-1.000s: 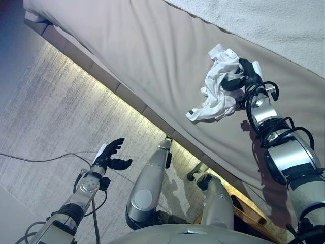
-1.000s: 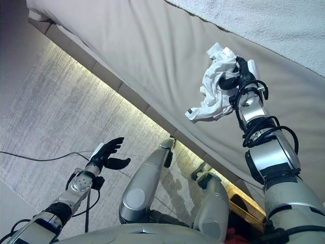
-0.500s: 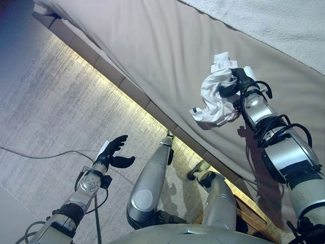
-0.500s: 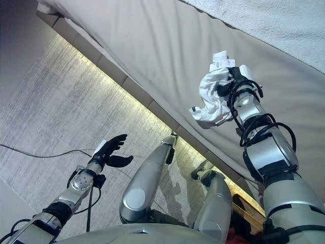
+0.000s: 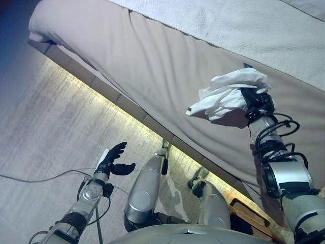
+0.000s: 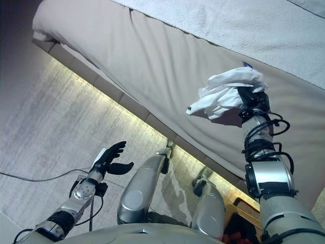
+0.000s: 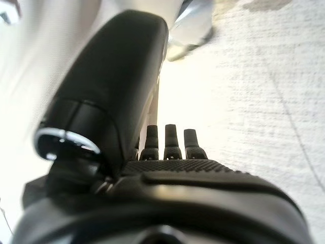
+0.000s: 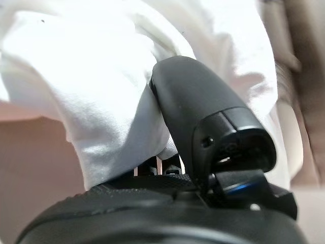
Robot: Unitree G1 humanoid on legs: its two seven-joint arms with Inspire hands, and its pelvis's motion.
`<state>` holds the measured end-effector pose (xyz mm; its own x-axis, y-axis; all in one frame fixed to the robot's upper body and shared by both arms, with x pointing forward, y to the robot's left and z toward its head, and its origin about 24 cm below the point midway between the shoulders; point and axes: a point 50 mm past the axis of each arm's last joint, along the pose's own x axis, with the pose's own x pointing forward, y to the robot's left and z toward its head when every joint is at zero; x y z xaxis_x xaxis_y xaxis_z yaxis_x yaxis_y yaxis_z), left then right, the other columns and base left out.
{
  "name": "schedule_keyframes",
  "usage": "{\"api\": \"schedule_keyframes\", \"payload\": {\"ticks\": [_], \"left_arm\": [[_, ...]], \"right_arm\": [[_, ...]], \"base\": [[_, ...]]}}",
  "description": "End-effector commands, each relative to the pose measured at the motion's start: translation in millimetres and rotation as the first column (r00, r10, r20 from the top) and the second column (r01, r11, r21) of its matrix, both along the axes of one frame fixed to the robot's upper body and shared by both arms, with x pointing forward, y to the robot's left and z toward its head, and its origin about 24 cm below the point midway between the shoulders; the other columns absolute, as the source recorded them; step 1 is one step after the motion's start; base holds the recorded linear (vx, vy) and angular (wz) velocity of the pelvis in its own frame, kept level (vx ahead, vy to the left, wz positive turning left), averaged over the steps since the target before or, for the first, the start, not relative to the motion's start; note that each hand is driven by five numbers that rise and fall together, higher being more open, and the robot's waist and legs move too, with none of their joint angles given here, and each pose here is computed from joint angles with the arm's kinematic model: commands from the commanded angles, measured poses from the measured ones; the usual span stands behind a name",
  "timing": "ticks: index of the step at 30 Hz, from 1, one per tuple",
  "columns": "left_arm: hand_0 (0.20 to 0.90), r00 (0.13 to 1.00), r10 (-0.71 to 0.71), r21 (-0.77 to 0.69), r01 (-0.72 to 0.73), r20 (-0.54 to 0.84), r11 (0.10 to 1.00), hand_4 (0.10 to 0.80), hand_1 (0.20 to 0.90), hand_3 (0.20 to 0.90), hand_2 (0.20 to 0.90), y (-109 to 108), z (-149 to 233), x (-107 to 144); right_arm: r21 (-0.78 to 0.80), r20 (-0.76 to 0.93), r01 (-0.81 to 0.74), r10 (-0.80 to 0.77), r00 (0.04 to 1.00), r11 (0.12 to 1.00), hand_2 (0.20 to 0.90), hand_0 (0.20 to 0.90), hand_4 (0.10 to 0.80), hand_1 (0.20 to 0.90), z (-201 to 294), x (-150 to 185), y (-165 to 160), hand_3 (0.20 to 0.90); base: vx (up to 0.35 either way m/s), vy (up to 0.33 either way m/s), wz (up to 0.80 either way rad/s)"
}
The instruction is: Pick up the clothes from the bed and place them into the basket
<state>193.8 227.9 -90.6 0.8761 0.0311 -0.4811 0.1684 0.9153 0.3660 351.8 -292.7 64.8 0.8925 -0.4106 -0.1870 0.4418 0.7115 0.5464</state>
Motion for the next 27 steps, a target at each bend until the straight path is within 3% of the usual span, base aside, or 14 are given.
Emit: {"api": "schedule_keyframes", "payload": {"ticks": [1,5,13,27], "left_arm": [[0.9,1.0,0.001,0.016,-0.001,-0.008,1.0,0.8,0.9,0.9,0.9,-4,-11,-23],[0.9,0.998,0.017,0.018,-0.016,-0.063,1.0,0.8,0.9,0.9,0.9,-8,-21,-37],[0.9,0.991,-0.001,0.018,0.003,-0.135,1.0,0.8,0.9,0.9,0.9,-9,-32,-59],[0.9,0.989,-0.009,0.031,0.013,-0.148,0.999,0.8,0.9,0.9,0.9,-13,-32,-43]], "right_arm": [[0.135,0.334,-0.088,0.039,0.942,0.987,0.3,0.3,0.1,0.3,20,-3,12,0.2],[0.295,0.468,-0.202,0.043,0.882,0.934,0.3,0.3,0.1,0.3,-2,-23,36,0.2],[0.358,0.571,-0.261,0.011,0.821,0.897,0.3,0.3,0.1,0.3,-26,-69,40,0.2],[0.473,0.599,-0.209,-0.138,0.789,0.856,0.3,0.3,0.1,0.3,-44,-121,46,0.2]], "base": [[0.056,0.037,0.01],[0.02,0.009,-0.03],[0.009,-0.025,-0.13],[-0.041,-0.06,-0.21]]}}
